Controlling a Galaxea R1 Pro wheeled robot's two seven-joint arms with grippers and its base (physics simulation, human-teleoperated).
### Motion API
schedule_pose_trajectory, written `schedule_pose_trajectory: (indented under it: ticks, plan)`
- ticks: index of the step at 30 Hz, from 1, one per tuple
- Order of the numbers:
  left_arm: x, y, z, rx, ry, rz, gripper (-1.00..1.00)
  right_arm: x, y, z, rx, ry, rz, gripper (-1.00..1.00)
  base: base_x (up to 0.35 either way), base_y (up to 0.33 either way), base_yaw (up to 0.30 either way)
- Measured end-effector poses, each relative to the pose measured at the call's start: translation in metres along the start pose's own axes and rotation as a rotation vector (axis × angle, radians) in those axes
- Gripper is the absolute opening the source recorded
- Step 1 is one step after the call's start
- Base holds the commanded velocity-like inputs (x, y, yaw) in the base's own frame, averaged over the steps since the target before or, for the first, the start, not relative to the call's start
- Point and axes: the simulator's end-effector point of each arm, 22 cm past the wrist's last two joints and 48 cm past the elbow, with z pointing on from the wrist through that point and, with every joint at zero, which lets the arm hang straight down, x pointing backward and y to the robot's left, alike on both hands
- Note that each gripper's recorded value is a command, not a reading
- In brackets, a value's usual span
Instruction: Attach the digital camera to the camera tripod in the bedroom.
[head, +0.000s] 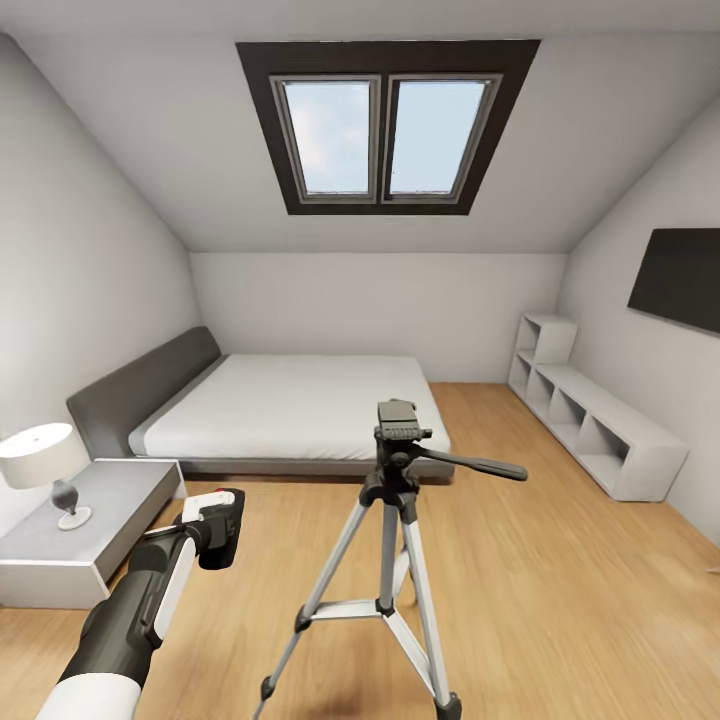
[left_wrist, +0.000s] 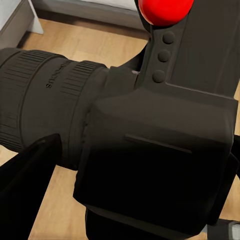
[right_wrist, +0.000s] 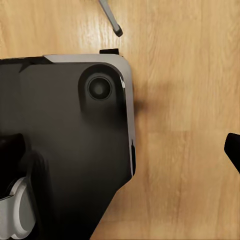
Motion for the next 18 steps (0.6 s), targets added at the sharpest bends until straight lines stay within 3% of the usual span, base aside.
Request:
schedule_pose_trajectory:
  ticks: [8, 18]
  plan:
    - [0.0003, -0.0002, 0.0002, 0.0, 0.0, 0.001, -1.0, 0.0001, 0.0001, 0.0, 0.0, 0.0, -0.001, 1.0, 0.0, -0.198, 0.003]
    - [0.0, -0.0001, 0.0001, 0.0, 0.0, 0.001, -1.0, 0.0, 0.0001, 0.0, 0.0, 0.0, -0.001, 1.0, 0.0, -0.049, 0.0]
